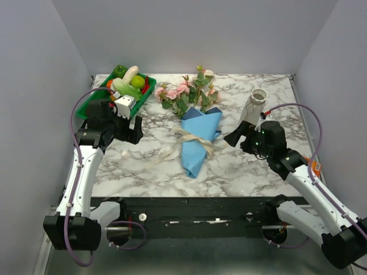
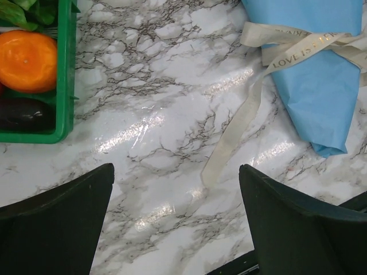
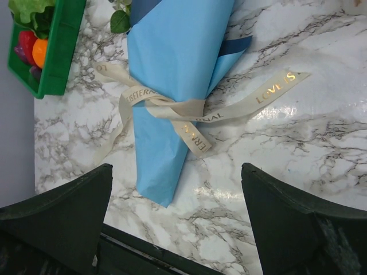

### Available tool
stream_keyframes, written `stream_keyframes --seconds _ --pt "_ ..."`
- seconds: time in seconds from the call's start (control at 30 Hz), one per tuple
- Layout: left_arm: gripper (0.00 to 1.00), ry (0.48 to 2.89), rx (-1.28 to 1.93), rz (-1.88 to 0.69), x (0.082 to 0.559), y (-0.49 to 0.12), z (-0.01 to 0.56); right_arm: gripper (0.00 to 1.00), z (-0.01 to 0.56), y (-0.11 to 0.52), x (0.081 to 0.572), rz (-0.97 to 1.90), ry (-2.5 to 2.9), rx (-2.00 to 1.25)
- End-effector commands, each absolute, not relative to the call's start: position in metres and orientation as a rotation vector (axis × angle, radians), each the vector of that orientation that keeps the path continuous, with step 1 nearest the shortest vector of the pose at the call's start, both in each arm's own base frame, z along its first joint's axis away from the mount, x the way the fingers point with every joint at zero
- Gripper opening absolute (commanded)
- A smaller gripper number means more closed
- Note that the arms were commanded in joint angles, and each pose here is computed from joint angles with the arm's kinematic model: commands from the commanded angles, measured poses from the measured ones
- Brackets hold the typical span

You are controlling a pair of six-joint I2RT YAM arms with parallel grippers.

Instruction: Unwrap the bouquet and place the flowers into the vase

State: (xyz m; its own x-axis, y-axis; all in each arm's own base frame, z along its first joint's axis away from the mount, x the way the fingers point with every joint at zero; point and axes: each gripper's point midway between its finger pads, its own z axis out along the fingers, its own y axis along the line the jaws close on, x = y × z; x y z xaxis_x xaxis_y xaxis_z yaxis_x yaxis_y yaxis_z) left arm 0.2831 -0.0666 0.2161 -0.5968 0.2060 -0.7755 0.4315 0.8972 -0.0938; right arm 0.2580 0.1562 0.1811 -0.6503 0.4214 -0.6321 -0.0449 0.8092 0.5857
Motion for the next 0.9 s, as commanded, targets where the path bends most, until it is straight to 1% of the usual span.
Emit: stream_keyframes --seconds 0.0,0.2,0.37,0.6,0.87 --pt "0.99 2.249 0.534 -0.417 0.277 -0.077 0.204 1.0 0.166 0.148 0.261 0.645 2.228 0.342" --pt "0.99 2.289 0.698 -0.419 0.274 -0.094 0.188 0.99 0.136 0.147 0.258 0.614 2.314 0.396" --pt "0.99 2.302 0.822 -0.41 0.277 -0.111 0.171 0.96 0.109 0.135 0.256 0.479 2.394 0.363" --pt "0.99 2.381 1.027 -0.332 0.278 -0.129 0.124 0.95 0.099 0.117 0.256 0.334 2.404 0.264" --pt "0.99 2.415 1.165 -0.288 0.282 -0.147 0.082 0.91 0.09 0.115 0.256 0.285 2.402 0.221"
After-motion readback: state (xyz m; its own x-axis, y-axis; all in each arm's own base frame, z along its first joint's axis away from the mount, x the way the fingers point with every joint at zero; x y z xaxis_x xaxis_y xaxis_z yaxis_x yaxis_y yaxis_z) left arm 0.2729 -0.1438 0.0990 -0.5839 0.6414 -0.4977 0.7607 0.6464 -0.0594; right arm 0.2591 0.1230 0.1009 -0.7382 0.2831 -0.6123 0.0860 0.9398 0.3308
